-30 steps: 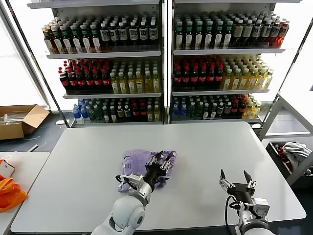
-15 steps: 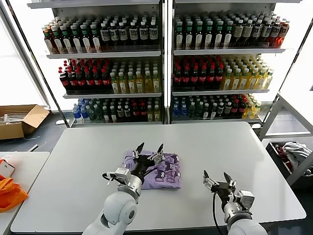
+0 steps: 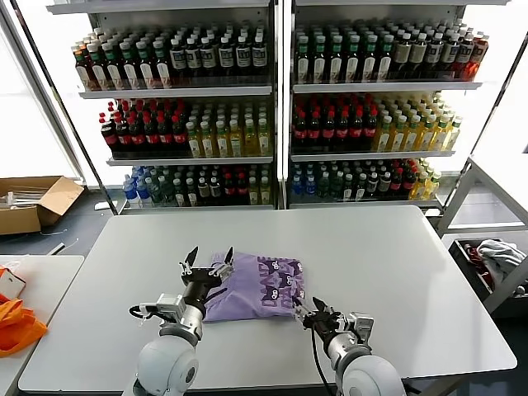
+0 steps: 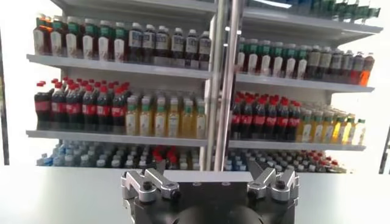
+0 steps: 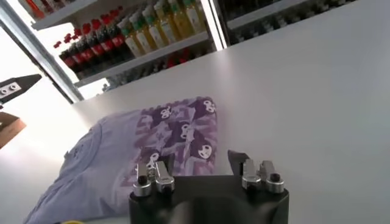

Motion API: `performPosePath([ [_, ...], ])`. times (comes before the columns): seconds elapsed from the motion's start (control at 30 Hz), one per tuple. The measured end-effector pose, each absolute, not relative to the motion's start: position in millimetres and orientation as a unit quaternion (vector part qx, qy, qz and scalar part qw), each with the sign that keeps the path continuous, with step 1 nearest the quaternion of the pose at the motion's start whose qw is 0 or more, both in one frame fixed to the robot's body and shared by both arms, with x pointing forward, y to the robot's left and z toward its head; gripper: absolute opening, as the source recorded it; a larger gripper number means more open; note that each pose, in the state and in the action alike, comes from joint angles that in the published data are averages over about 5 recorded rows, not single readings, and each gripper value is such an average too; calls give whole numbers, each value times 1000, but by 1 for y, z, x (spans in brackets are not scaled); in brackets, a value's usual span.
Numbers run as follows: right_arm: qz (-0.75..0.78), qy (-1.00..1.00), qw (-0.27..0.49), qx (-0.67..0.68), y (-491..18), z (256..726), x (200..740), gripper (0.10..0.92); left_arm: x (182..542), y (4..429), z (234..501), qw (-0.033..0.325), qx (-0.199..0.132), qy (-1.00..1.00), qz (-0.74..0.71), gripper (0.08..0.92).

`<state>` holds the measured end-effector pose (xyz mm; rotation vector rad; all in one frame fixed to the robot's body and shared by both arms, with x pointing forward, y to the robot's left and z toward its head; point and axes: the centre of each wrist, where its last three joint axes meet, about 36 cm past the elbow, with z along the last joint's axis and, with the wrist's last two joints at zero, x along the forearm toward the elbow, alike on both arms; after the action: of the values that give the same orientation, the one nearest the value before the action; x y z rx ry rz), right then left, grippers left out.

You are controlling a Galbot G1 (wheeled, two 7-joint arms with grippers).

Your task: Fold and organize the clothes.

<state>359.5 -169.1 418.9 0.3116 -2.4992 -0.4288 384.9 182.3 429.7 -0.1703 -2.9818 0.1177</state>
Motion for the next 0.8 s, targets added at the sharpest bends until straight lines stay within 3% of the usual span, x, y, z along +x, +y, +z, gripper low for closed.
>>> performPosePath([
  [0.53, -173, -922, 330, 107, -169, 403, 373, 146, 370, 201, 425, 106, -21, -994, 23, 823],
  [0.8, -151, -931, 321, 84, -192, 406, 378, 120, 362, 200, 428, 110, -22, -993, 25, 823],
])
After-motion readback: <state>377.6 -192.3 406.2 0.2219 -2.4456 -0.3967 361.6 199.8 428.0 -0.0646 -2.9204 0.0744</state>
